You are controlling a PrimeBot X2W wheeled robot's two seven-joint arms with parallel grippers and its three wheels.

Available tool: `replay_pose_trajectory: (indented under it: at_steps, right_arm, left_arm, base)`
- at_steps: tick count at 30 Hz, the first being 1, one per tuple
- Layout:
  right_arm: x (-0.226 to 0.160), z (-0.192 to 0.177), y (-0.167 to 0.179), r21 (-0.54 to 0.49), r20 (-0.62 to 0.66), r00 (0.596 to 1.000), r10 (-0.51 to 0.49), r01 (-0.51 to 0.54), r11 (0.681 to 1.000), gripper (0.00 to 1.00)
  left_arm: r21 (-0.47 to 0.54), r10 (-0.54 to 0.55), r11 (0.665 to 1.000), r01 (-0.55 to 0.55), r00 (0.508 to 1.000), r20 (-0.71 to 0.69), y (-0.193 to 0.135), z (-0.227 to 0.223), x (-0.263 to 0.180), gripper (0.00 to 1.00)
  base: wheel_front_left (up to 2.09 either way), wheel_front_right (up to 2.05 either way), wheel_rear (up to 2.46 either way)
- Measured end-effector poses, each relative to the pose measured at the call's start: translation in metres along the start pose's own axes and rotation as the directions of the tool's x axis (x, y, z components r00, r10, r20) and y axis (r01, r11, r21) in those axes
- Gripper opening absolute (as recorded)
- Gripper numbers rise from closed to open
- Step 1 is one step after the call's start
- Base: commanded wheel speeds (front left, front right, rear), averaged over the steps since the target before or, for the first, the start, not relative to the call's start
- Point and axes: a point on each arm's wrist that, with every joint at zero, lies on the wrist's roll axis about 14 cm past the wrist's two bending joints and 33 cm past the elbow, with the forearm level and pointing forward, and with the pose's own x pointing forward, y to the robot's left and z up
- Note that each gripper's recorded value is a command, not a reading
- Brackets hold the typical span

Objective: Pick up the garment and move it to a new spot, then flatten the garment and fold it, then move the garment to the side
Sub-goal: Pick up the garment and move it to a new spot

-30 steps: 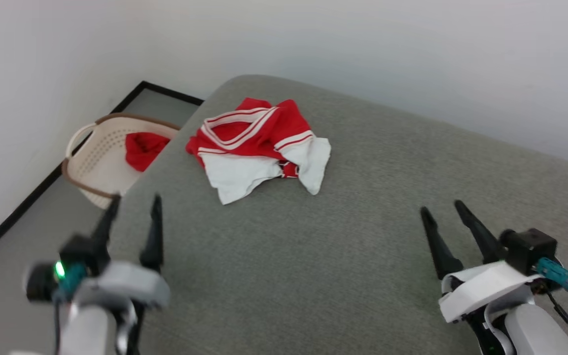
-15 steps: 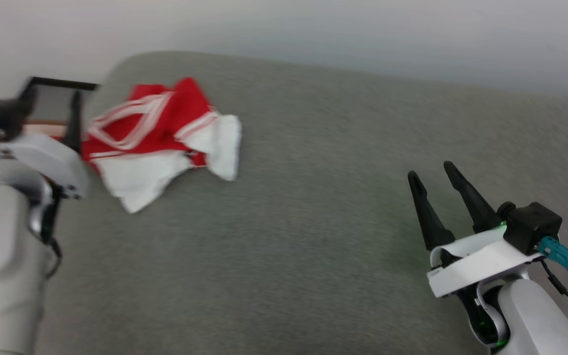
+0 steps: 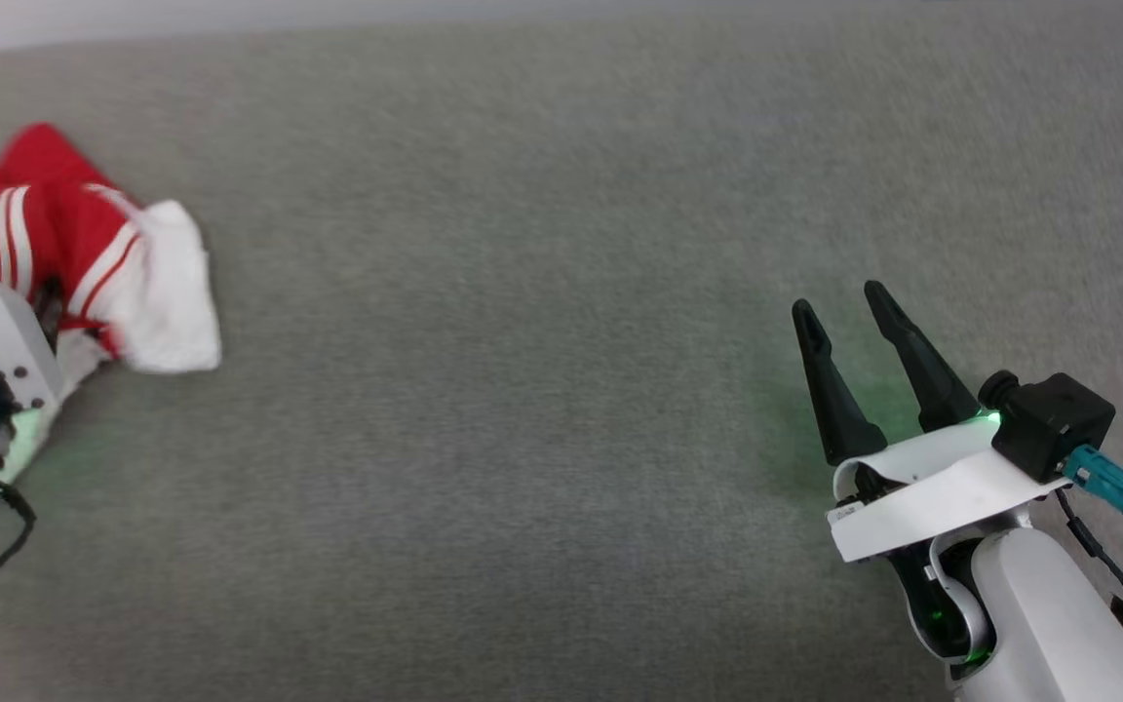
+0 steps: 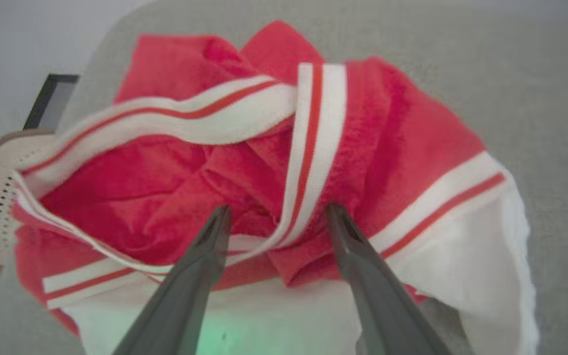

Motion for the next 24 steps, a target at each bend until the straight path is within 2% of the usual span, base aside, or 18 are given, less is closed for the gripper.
replay_pose_trajectory:
  at_steps: [3,10,15,16,17,18,19,24]
  right_arm:
    - [-0.001,-0.009,-0.014,-0.014,-0.022,0.999,-0.027,0.027,1.000,1.00]
    - [-0.002,-0.022,-0.040,-0.034,-0.051,0.996,-0.079,0.077,0.996,1.00]
    - [-0.003,-0.030,-0.045,-0.041,-0.070,0.994,-0.085,0.082,0.996,1.00]
    - [-0.003,-0.031,-0.043,-0.039,-0.071,0.994,-0.081,0.078,0.996,1.00]
    - [-0.002,-0.031,-0.041,-0.039,-0.072,0.995,-0.074,0.071,0.997,1.00]
    - [-0.001,-0.031,-0.039,-0.040,-0.071,0.995,-0.066,0.064,0.997,1.00]
    - [0.000,-0.030,-0.036,-0.039,-0.069,0.996,-0.059,0.057,0.998,1.00]
    - [0.002,-0.018,-0.026,-0.045,-0.043,0.999,-0.032,0.030,0.999,1.00]
  left_arm:
    - [0.010,-0.034,0.999,0.036,0.990,-0.138,-0.018,-0.027,0.020,1.00]
    - [-0.034,-0.046,0.999,0.038,0.962,-0.270,-0.022,-0.048,0.053,1.00]
    - [-0.037,-0.062,0.998,0.053,0.949,-0.308,-0.029,-0.054,0.064,1.00]
    - [-0.035,-0.063,0.998,0.055,0.949,-0.308,-0.029,-0.053,0.064,0.92]
    - [-0.035,-0.066,0.998,0.058,0.949,-0.307,-0.030,-0.053,0.063,0.45]
    - [-0.037,-0.071,0.997,0.063,0.950,-0.304,-0.031,-0.052,0.062,0.16]
    - [-0.038,-0.076,0.997,0.068,0.952,-0.298,-0.033,-0.051,0.061,0.00]
    - [-0.027,-0.080,0.997,0.076,0.980,-0.180,-0.034,-0.038,0.051,0.00]
  base:
    - [0.00,0.00,0.00]
    - [0.00,0.00,0.00]
    - [0.00,0.00,0.00]
    - [0.00,0.00,0.00]
    - [0.00,0.00,0.00]
    - [0.00,0.00,0.00]
    - [0.00,0.00,0.00]
    - [0.00,0.00,0.00]
